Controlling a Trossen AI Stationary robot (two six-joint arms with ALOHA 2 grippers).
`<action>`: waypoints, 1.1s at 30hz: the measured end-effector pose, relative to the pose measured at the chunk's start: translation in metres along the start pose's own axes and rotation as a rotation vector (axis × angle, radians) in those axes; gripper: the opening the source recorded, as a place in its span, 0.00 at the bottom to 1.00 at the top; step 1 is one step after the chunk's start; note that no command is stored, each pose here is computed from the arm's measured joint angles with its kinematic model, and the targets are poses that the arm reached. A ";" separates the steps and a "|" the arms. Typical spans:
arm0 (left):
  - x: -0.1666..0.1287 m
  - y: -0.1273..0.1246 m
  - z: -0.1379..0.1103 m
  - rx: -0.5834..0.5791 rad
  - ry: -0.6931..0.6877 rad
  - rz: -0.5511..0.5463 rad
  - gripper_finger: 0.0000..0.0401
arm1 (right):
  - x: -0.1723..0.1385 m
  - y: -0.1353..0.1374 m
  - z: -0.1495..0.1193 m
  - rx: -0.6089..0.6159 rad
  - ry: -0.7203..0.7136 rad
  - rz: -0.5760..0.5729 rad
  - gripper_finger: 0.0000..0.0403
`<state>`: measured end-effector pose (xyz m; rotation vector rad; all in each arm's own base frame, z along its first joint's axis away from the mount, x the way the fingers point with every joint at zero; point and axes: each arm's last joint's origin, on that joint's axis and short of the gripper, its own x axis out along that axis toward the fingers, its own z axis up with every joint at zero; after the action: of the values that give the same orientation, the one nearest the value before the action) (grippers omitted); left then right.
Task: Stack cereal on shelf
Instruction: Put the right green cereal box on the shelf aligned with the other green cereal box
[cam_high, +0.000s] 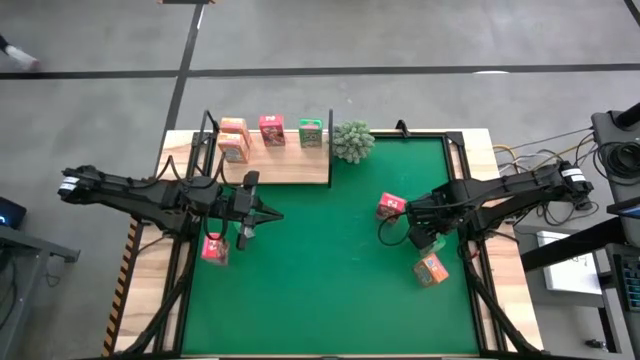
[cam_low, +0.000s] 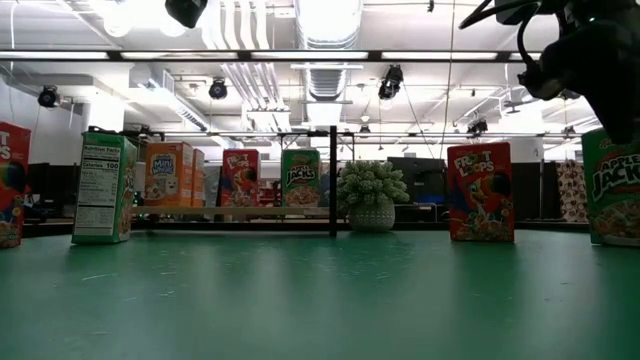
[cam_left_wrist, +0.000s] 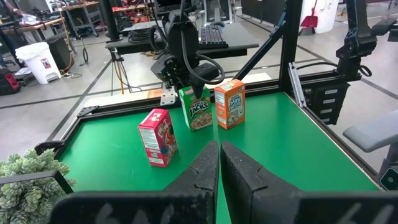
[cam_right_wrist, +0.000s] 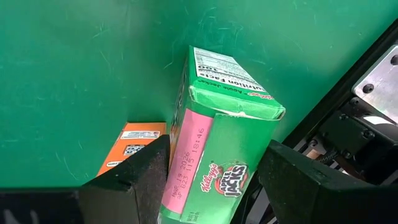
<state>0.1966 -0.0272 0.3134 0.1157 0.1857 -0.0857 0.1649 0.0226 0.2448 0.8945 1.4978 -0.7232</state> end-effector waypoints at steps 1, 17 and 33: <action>0.000 0.000 0.000 0.000 0.000 0.000 0.00 | 0.000 0.000 0.000 0.000 -0.001 0.000 0.54; 0.000 0.000 0.000 0.000 0.000 0.000 0.00 | 0.000 0.002 0.001 -0.008 -0.028 0.010 0.41; 0.000 0.000 0.000 0.000 0.000 0.000 0.00 | -0.064 -0.004 -0.007 -0.009 -0.138 -0.022 0.39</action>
<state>0.1965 -0.0273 0.3132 0.1157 0.1860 -0.0858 0.1592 0.0179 0.3088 0.8058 1.3898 -0.7781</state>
